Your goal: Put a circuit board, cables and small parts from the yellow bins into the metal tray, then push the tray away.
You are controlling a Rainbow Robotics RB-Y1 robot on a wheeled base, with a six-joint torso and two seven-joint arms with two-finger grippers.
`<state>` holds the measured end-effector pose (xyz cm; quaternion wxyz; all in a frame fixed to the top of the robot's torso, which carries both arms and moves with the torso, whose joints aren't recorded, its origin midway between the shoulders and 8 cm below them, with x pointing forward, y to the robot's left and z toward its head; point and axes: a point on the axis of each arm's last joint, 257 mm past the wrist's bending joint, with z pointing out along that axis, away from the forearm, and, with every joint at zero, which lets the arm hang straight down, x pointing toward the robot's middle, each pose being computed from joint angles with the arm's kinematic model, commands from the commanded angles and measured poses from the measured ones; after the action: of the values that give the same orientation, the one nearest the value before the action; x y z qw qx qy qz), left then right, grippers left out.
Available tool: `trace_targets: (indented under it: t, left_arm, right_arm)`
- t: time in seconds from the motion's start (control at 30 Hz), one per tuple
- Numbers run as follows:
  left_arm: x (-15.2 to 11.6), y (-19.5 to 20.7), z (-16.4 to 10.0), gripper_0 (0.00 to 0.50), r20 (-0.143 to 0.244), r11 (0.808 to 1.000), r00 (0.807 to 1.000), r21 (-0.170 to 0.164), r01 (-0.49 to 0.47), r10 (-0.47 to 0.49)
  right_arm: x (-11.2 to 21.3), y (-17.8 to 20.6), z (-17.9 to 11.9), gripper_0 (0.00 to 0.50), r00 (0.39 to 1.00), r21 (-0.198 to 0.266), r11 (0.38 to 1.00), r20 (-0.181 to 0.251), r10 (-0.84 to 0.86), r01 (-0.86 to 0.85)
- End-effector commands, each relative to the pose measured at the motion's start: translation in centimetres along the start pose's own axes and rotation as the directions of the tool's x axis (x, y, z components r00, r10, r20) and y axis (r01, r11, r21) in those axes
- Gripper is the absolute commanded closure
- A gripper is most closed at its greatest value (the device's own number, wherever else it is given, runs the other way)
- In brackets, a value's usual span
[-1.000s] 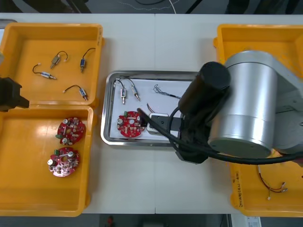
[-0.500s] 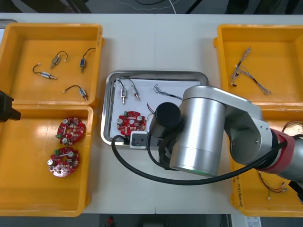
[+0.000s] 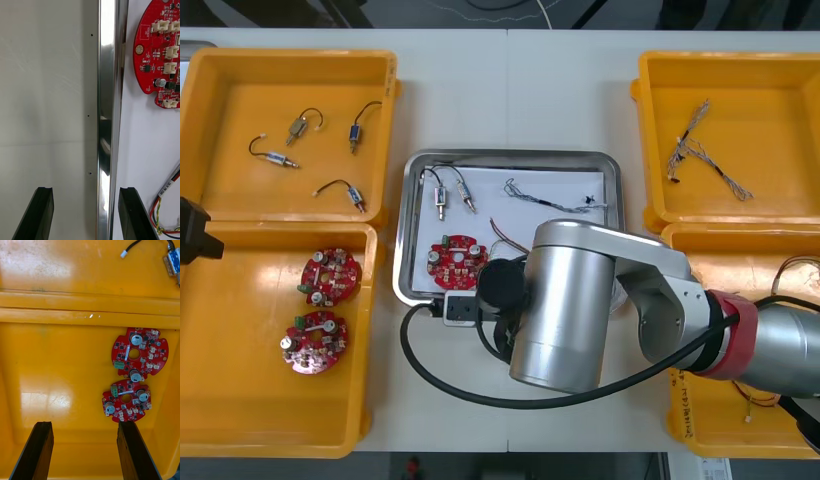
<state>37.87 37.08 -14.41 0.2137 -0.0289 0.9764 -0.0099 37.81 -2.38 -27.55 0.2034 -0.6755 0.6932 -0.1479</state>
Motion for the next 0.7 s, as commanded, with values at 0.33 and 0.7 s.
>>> trace_targets:
  t: [0.33, 0.7]
  left_arm:
    - [0.1, 1.4, -1.3, 0.000, 0.013, 0.997, 0.998, -0.046, -0.064, 0.065]
    - [0.1, 1.4, -1.3, 0.000, 0.013, 0.997, 0.998, -0.046, -0.064, 0.065]
  right_arm:
    - [-2.5, -1.3, 1.4, 0.000, 0.998, 0.069, 0.996, 0.042, -0.053, 0.050]
    - [-2.6, -1.9, 1.7, 0.000, 0.998, 0.089, 0.995, 0.036, -0.050, 0.047]
